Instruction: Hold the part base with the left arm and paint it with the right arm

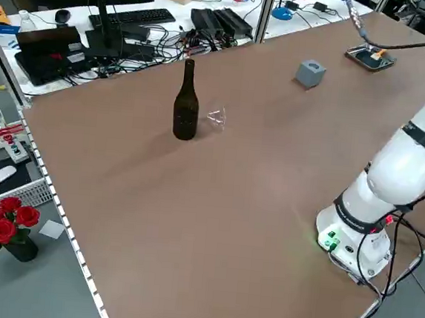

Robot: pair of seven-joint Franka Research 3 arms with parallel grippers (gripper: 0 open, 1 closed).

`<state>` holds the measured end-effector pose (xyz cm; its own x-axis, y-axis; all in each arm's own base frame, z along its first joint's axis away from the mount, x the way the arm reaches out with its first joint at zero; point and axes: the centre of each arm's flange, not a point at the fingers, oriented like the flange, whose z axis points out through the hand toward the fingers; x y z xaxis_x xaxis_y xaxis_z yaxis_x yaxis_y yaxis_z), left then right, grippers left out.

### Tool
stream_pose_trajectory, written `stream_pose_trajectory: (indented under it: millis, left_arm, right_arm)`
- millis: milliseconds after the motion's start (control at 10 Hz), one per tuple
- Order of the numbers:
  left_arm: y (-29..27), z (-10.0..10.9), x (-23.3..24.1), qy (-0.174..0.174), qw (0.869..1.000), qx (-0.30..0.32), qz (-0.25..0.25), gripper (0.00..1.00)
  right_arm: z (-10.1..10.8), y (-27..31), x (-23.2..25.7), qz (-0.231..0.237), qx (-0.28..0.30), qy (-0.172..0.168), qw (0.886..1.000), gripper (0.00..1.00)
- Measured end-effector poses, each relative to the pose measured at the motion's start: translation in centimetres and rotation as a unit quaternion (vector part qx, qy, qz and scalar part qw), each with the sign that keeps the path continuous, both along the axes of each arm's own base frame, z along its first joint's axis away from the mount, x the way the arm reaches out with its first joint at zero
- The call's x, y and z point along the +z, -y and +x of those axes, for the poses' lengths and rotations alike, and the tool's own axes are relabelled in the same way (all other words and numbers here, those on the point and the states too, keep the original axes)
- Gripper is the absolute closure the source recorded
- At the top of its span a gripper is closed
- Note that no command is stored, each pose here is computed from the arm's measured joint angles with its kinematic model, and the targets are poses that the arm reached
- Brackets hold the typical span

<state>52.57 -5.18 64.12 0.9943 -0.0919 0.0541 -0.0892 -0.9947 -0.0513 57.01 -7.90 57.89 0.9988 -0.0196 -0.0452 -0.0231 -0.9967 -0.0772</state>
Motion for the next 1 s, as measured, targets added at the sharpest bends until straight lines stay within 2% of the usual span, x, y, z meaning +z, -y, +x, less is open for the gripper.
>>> stream_pose_trajectory:
  millis: [200,400,900,1000]
  left_arm:
    - [-2.0,0.1,-0.1,0.005,1.0,0.01,0.001,0.0]
    - [-3.6,0.6,-0.7,0.017,1.0,0.017,0.001,0.0]
    - [-4.9,1.1,-0.2,0.031,0.999,0.023,-0.001,0.01]
    - [-4.9,1.2,0.2,0.021,1.0,0.022,-0.004,0.02]
  right_arm:
    - [-4.6,-5.3,5.6,-0.03,-0.005,0.023,0.999,0.0]
    - [-7.4,-6.6,8.1,-0.036,-0.011,0.03,0.999,0.0]
    - [-7.8,-4.2,7.2,-0.035,-0.033,0.013,0.999,0.0]
    - [-8.0,-3.8,7.1,-0.034,-0.037,0.006,0.999,0.0]
